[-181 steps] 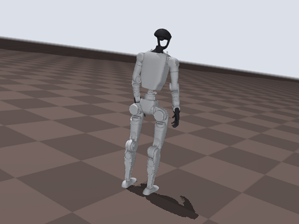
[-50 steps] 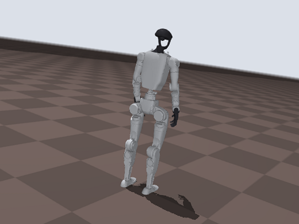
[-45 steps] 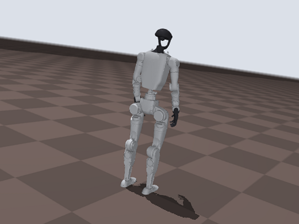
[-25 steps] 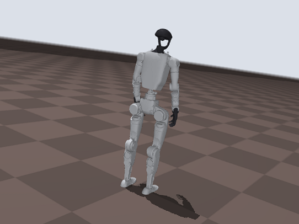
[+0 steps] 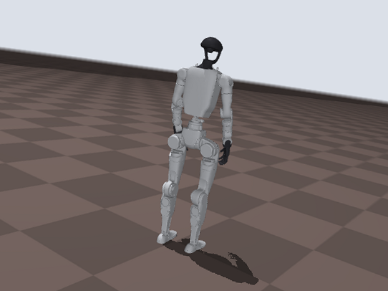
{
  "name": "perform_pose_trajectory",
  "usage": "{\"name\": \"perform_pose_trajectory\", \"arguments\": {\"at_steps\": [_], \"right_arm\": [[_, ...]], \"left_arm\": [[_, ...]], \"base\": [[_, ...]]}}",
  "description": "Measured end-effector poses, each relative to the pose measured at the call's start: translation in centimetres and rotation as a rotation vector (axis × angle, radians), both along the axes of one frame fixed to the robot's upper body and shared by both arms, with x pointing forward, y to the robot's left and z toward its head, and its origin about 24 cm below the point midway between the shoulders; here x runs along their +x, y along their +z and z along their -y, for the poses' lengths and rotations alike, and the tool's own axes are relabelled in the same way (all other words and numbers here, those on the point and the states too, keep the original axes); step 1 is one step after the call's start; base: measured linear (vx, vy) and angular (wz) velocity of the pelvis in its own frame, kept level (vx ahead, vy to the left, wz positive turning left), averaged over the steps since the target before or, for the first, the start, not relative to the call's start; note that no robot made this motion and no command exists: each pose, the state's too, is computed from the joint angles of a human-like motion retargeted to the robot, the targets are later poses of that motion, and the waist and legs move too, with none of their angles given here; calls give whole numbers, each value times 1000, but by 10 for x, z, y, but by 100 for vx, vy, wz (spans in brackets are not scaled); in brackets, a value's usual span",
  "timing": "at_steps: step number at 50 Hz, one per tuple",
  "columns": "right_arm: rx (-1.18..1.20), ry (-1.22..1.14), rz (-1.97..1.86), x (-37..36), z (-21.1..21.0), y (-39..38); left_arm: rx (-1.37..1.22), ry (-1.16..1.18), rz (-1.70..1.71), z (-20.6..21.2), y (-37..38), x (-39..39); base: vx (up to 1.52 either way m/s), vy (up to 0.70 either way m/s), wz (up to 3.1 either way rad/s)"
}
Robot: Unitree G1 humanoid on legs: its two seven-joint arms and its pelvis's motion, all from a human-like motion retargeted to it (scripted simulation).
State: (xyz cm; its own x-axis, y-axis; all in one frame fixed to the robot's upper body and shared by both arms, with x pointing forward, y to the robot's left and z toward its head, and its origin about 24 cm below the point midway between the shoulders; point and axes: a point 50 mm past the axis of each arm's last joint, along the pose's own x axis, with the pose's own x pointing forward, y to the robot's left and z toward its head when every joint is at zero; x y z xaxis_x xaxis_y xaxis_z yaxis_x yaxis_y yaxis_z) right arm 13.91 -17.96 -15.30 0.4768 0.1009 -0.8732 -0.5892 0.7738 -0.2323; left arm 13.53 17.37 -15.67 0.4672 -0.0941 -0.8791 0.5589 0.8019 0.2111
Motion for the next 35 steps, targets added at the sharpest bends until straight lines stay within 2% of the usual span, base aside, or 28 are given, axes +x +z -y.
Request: {"name": "perform_pose_trajectory", "arguments": {"at_steps": [35], "right_arm": [[-11, 37, -47, -13, 0, -5]], "left_arm": [[-9, -7, 8, 3, 1, 5]], "base": [[0, 0, 0]]}}
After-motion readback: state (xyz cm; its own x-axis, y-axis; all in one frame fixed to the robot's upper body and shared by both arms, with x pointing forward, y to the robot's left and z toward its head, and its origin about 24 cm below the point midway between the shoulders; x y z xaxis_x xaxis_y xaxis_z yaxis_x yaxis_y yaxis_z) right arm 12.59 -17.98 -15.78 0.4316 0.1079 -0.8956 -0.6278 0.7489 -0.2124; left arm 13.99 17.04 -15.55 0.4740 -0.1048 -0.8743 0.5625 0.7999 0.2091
